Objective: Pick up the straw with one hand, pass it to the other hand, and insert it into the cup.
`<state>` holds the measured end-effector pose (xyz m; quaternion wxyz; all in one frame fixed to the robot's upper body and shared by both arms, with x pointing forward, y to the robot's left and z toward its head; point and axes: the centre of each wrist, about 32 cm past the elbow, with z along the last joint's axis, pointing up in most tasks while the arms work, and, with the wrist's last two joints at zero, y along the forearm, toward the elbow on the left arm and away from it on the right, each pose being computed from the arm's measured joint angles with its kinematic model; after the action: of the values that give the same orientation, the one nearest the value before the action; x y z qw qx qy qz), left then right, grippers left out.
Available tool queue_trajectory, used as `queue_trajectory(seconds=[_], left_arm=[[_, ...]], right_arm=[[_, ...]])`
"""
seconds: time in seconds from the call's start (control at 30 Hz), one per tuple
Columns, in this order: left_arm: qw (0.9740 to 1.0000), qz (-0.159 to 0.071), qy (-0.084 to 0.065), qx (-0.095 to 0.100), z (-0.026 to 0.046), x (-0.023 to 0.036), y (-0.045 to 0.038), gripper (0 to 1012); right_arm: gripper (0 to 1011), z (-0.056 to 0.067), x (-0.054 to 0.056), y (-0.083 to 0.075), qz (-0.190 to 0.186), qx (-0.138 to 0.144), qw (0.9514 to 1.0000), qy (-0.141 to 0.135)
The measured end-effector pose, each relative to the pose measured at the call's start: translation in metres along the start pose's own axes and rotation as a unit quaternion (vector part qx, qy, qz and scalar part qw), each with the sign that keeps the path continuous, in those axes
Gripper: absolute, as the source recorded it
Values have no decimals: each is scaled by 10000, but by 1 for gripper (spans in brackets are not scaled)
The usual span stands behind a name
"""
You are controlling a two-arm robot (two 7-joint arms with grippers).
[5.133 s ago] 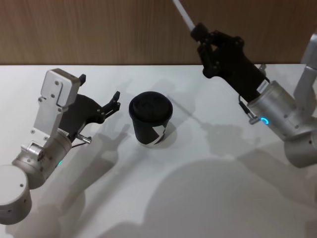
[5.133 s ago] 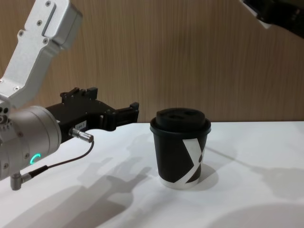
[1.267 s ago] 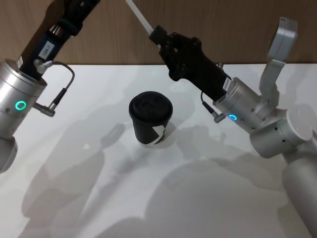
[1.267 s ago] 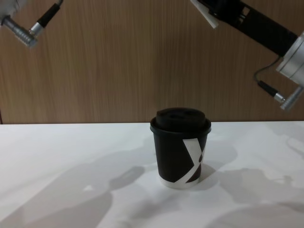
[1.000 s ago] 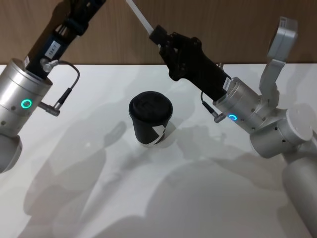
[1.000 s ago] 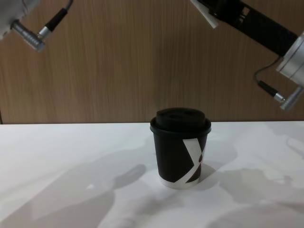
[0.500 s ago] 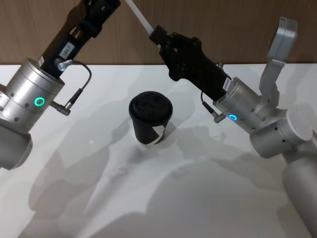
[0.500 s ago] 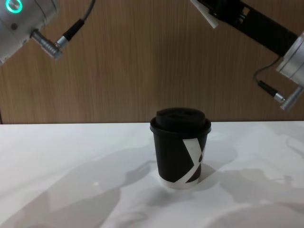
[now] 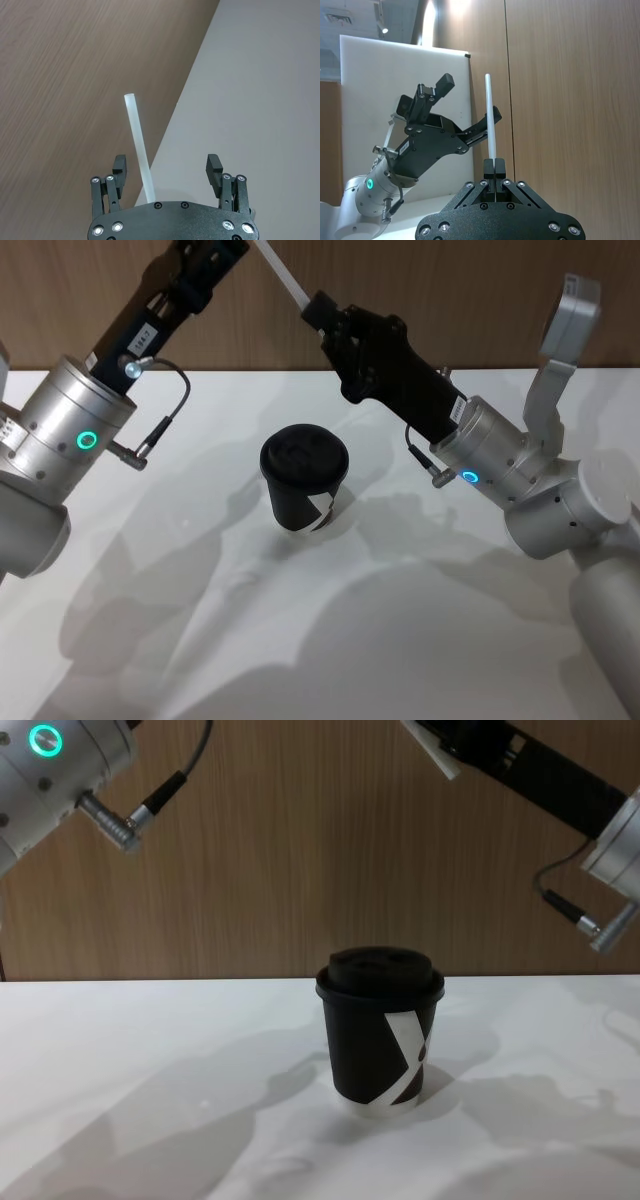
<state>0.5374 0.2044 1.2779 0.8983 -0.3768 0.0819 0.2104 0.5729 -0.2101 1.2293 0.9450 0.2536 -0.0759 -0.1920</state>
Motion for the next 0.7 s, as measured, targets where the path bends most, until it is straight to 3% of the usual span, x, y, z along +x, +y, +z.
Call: queue_trajectory(seconds=[0.37, 0.7], left_arm=[[9999, 63, 51, 62, -3, 49, -27, 1001], [9998, 76, 138, 138, -42, 128, -87, 1001]], right_arm=[[16, 0, 0, 0, 0, 0, 10000, 0], [15, 0, 0, 0, 0, 0, 10000, 0]])
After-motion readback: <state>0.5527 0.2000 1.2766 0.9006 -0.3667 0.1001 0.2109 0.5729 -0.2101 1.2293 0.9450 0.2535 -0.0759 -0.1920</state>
